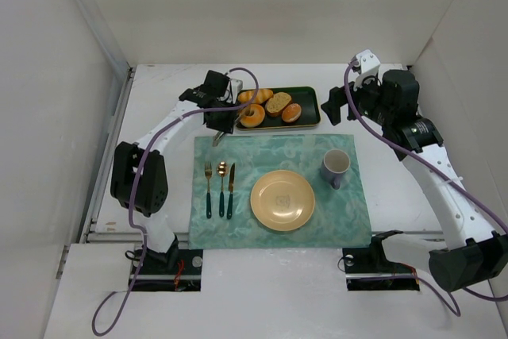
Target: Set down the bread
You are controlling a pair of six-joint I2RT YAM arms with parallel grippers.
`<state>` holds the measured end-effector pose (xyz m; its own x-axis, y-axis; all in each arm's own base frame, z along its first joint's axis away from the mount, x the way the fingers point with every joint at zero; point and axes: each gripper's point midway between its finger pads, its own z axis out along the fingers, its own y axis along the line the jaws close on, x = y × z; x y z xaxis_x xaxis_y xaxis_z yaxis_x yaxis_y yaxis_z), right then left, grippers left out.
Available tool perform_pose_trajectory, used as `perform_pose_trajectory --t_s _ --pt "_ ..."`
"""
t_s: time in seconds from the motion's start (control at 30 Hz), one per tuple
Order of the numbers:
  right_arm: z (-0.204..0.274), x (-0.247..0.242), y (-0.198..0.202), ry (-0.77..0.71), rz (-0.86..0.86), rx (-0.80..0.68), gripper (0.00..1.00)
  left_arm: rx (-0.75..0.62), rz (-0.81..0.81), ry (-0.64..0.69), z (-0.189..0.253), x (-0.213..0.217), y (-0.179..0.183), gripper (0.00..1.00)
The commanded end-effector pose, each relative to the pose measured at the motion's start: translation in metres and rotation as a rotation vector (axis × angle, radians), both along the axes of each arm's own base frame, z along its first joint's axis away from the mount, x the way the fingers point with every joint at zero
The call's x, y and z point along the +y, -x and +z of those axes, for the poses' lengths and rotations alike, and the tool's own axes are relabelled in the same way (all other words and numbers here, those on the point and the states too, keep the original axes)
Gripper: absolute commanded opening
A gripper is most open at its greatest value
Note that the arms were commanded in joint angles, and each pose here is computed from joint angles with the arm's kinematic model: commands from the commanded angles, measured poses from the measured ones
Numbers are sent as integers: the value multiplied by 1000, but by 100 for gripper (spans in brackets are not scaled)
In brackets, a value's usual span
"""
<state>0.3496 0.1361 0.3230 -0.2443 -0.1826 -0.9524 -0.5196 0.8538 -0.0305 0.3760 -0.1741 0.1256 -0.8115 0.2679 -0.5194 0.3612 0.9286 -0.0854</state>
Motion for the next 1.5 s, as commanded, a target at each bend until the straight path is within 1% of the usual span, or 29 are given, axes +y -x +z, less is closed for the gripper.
perform_pose_trajectory --t_s 0.0,0.1,0.13,0.2,0.27,0.3,0.33,0.43,0.47,0.57,0.8,0.87,1.0,1.03,1.13,1.17,1.23,1.27,1.37,1.4,1.43,1.47 --pt "22 -4 -1 -8 -16 -80 100 -39 -15 22 19 -4 -8 27" --pt "22 -4 -1 -8 -16 -80 100 -39 -15 22 19 -4 -8 21" --pt "22 -4 -1 -8 -16 -80 100 -39 -15 22 19 -4 -8 21" --pt "22 -4 -1 -8 -16 -80 100 -39 -15 22 19 -4 -8 15" --pt "22 -4 -1 -8 -16 -80 100 -73 -10 28 30 -3 -10 12" --pt "22 -4 -1 -8 -16 -80 100 -73 -10 28 30 -3 -10 8" --pt "22 -4 -1 -8 -16 -80 100 -94 -10 36 39 -2 -9 5" --pt "22 -4 -1 -8 -16 -80 100 -146 -9 58 56 -3 -11 1" --pt "22 -4 -1 -8 -16 -80 100 -178 -2 77 69 -4 -11 0" --pt "22 -4 -1 -8 -16 -80 100 -245 -18 126 96 -8 -9 0" --pt "24 -5 -3 -8 -25 -89 100 -328 -54 202 141 -11 6 0" --pt "24 -5 -3 -8 -25 -89 100 -323 -60 207 145 -10 13 0" --pt "27 -8 -2 -6 -43 -99 100 -301 -138 239 151 -25 45 0" --pt "27 -8 -2 -6 -43 -99 100 -311 -163 248 158 -29 60 0" --pt "25 -10 -3 -3 -53 -100 100 -269 -216 264 148 -36 91 0" --pt "25 -10 -3 -3 -53 -100 100 -271 -242 280 154 -40 107 0" --pt "24 -11 -4 -1 -62 -101 100 -247 -267 285 148 -43 125 0" --pt "24 -11 -4 -1 -62 -101 100 -250 -295 300 153 -47 140 0" --pt "30 -15 -4 -1 -80 -119 100 -194 -289 278 140 -44 163 0" --pt "30 -15 -4 -1 -80 -119 100 -172 -319 278 138 -46 179 0" --pt "30 -16 -5 1 -89 -120 100 -161 -311 262 129 -44 185 0" --pt "30 -16 -5 1 -89 -120 100 -154 -319 274 128 -46 193 0"
